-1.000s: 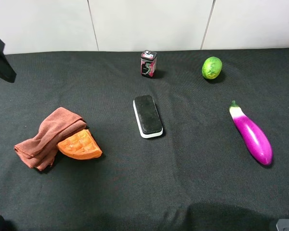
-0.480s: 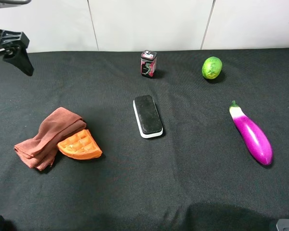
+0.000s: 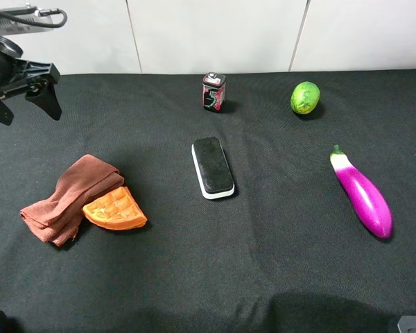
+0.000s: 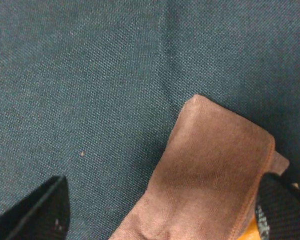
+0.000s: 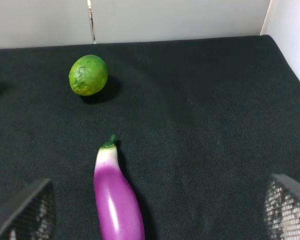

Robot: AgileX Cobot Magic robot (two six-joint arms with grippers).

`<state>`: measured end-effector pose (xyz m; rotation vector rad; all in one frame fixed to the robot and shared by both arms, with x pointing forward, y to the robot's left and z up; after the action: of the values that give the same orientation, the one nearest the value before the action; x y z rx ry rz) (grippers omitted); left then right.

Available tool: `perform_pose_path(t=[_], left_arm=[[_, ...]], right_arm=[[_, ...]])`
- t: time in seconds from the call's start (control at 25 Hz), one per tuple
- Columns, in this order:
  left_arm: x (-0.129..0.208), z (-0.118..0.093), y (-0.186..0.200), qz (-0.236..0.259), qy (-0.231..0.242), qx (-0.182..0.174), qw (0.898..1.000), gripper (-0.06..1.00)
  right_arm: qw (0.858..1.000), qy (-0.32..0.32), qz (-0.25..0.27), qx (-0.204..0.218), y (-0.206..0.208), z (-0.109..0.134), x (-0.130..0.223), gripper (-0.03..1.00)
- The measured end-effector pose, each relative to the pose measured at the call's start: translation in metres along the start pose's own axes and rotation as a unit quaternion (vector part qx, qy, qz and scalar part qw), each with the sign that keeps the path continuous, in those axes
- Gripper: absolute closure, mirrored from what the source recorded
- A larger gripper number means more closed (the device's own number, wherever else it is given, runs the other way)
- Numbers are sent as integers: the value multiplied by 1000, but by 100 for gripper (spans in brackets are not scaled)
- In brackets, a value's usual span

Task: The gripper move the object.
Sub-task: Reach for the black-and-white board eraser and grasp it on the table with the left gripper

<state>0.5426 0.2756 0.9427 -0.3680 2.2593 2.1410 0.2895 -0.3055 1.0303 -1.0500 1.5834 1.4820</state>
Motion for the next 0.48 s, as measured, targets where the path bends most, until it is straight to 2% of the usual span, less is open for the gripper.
perform_pose_path(t=[0.48], left_arm=[[1, -34, -4, -20, -9, 16, 1000, 16]], right_arm=[[1000, 0, 0, 0, 0, 0, 0, 34]])
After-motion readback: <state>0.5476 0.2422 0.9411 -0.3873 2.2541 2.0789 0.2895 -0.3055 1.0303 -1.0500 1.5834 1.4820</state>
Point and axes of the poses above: a point on each arm's last joint axis where the gripper is mounted, y pointing back along that axis away from the gripper, z along the wrist's bending axis when the last joint is at zero, x = y × z, the point moved 6 cm from there along -y, pointing out along that axis toward the gripper, and after that the axes turned 7 degrees about y, right-handed, at the moved point
